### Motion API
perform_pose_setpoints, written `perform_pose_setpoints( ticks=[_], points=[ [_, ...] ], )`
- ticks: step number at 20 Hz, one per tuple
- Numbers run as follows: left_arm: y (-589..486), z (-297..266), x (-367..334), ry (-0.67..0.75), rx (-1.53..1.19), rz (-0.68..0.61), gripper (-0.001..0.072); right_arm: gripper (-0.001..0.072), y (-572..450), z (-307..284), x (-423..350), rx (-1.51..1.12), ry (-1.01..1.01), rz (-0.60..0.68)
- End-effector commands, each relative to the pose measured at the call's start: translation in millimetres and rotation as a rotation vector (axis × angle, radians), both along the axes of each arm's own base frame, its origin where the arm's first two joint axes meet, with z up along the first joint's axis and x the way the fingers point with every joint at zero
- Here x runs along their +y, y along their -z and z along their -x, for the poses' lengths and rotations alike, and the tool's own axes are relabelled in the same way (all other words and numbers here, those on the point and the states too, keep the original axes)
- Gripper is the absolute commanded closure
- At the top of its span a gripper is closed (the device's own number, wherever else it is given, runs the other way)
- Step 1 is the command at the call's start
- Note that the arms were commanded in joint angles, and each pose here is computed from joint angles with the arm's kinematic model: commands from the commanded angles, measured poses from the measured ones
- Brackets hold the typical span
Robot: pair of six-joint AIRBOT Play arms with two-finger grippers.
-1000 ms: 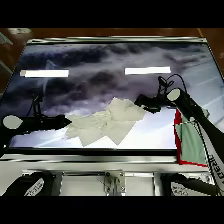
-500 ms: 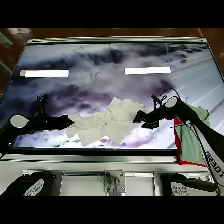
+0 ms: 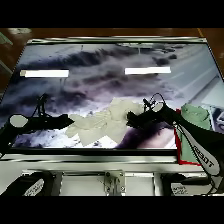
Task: Fold the shirts.
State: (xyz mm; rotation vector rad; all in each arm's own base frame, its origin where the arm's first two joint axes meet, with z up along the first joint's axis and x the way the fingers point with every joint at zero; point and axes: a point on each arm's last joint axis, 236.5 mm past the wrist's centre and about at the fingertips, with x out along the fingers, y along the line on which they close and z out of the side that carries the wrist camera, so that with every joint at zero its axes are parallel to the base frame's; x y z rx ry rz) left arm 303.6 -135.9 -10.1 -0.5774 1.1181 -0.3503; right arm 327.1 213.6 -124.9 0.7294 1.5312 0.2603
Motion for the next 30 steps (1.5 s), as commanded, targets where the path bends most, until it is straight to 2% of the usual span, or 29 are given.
perform_pose_setpoints(
  ticks=[1,5,8,11,13,15,17,19,21,23,25,28,30],
  points=[
    [-9.7,-9.5,1.5,0.017,-0.057,-0.017,0.0665,0.0652,-14.4,-17.2,13.2,-0.071,0.032,-0.060],
    [-54.3,-44.2,29.8,-0.040,-0.171,-0.038,0.0666,0.0652,-98.9,-16.7,17.8,-0.315,-0.234,-0.115],
    [-147.9,-68.3,52.4,0.012,-0.371,-0.089,0.0666,0.0652,-236.9,-31.8,3.1,-0.690,-0.326,-0.125],
    [-293.4,-60.7,56.4,0.093,-0.704,-0.201,0.0666,0.0652,-414.3,-28.6,-35.5,-1.177,-0.231,-0.009],
    [-397.5,-34.8,53.7,0.092,-0.959,-0.284,0.0666,0.0652,-527.9,5.2,-64.1,-1.491,-0.113,0.079],
    [-478.6,2.7,47.1,0.083,-1.163,-0.336,0.0666,0.0652,-593.7,45.8,-78.6,-1.661,-0.038,0.108],
    [-530.4,41.0,39.5,0.063,-1.290,-0.341,0.0666,0.0652,-628.5,80.9,-84.2,-1.742,-0.008,0.116],
    [-544.1,70.3,29.9,0.101,-1.326,-0.367,0.0666,0.0652,-646.6,103.1,-91.1,-1.787,0.018,0.141],
    [-530.8,83.8,33.1,0.110,-1.268,-0.417,0.0666,0.0652,-652.9,115.4,-102.7,-1.798,0.056,0.192],
    [-505.1,85.0,61.4,0.051,-1.143,-0.542,0.0666,0.0652,-648.6,121.1,-117.4,-1.762,0.110,0.242],
    [-476.5,84.6,87.0,-0.004,-0.991,-0.607,0.0666,0.0652,-638.9,123.7,-125.1,-1.713,0.129,0.272],
    [-437.1,85.3,68.4,0.104,-0.858,-0.524,0.0666,0.0652,-635.6,124.0,-111.9,-1.691,0.098,0.199],
    [-413.5,76.3,68.7,0.118,-0.778,-0.493,0.0666,0.0653,-618.5,105.9,-116.5,-1.627,0.081,0.251]
  ],
)
